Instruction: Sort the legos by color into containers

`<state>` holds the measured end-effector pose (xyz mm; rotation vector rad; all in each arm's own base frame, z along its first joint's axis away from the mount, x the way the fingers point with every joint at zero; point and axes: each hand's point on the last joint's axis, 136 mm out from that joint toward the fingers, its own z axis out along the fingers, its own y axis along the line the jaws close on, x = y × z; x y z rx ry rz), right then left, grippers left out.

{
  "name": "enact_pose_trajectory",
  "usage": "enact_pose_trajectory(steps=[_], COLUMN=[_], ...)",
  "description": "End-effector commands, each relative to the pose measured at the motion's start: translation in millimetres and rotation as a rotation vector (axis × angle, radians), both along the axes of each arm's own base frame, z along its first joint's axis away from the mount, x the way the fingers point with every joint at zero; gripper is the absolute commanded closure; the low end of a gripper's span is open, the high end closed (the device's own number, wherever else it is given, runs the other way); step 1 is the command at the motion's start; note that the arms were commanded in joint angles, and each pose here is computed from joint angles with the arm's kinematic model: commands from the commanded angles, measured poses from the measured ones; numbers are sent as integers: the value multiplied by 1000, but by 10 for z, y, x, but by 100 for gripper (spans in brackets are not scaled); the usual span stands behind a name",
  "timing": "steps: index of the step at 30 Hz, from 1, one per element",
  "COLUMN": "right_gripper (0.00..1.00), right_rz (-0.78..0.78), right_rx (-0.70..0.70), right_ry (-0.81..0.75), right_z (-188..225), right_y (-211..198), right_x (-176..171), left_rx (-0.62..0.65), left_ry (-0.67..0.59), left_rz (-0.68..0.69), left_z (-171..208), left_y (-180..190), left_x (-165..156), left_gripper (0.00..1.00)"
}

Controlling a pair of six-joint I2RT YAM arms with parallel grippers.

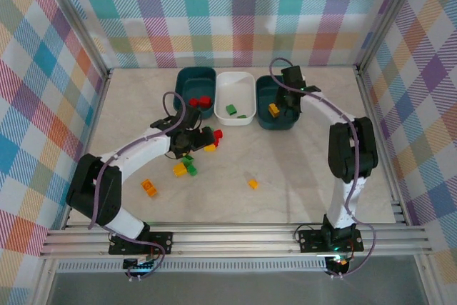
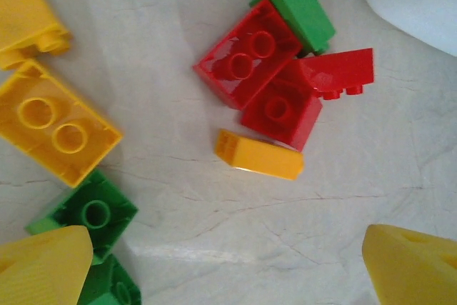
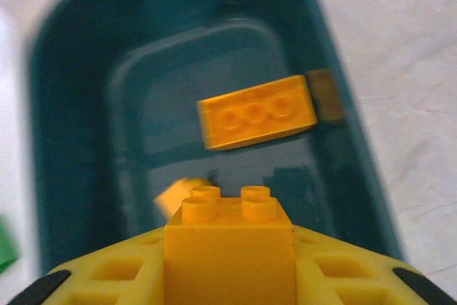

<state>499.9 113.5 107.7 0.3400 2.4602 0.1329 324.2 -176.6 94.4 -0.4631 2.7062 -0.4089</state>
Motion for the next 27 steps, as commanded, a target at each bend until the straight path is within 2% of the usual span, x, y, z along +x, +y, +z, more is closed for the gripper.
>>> enact_pose_trajectory(steps=[1,3,7,12,14,17,23,27], right_gripper=[60,56,36,33,34,36,38,36], right_rz=[54,69,84,106,141,251,554,721], right_rx=[-2,-14,-26,-2,14,10,-62,24], right_ry=[56,56,24,-90,-120,-112,107,211], right_z=[-100,-81,124,676,856,842,184,-54], right_y=[42,37,33,60,146,382,839,1135], right_x=[40,104,182,-23,-257,-762,-1972,-2563], left_rx=[-7,-7,-12,-11,2,30,15,11], left_ry=[-6,-4,-3,-23,-35,-64,-68,-54], left_rz=[-37,-43,-55,-60,-58,-49,-1,19], left_z=[58,61,81,155,194,264,270,235], left_y=[-96,-114,-144,-143,-121,-58,75,145], left_x=[44,54,71,94,109,144,209,241], left_gripper=[3,3,3,3,2,2,0,0])
